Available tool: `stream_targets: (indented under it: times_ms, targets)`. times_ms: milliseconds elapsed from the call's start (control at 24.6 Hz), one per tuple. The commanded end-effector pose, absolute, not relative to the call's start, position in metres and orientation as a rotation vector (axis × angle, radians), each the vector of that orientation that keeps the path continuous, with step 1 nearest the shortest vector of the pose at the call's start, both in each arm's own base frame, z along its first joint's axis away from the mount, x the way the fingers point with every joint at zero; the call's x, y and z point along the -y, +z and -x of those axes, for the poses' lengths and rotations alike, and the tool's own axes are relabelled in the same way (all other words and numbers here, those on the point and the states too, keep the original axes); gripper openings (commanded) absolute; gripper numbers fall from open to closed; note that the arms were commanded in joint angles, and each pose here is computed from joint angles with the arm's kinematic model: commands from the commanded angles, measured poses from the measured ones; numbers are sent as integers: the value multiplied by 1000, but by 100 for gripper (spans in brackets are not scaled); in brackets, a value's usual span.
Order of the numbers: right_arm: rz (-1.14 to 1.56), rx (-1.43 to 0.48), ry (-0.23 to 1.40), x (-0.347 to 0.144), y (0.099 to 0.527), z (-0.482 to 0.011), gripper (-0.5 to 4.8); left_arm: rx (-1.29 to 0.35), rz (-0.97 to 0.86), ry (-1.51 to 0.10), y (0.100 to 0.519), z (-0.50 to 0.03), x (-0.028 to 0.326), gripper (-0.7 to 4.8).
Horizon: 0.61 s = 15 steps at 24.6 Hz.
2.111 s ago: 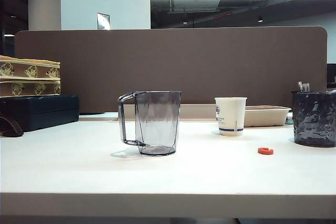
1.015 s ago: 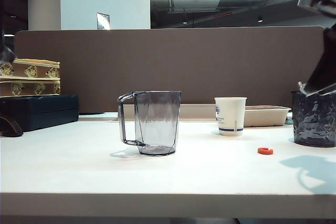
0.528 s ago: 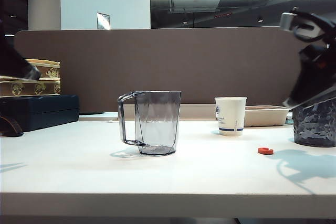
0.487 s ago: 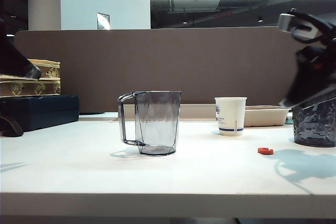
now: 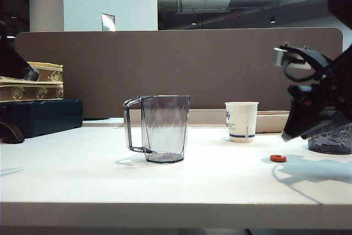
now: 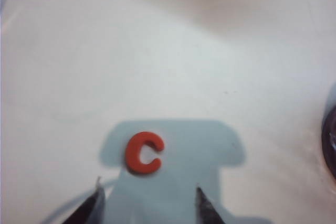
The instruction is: Pick up the letter "c" and put it in the paper cup.
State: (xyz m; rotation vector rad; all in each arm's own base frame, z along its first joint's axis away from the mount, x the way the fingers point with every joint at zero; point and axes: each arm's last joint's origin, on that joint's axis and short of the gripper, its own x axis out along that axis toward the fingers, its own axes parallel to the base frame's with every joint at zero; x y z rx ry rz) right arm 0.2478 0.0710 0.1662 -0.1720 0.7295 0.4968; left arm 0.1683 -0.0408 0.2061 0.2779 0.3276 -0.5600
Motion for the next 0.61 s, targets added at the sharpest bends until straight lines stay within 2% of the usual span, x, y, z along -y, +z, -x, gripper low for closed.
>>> stream_targets:
  times_ms: [41, 609]
  targets:
    - [143, -713, 474, -72, 165, -253, 216, -315, -278, -551, 208, -169, 41, 62]
    - [141, -678, 456, -73, 162, -259, 216, -318, -278, -551, 207, -169, 41, 62]
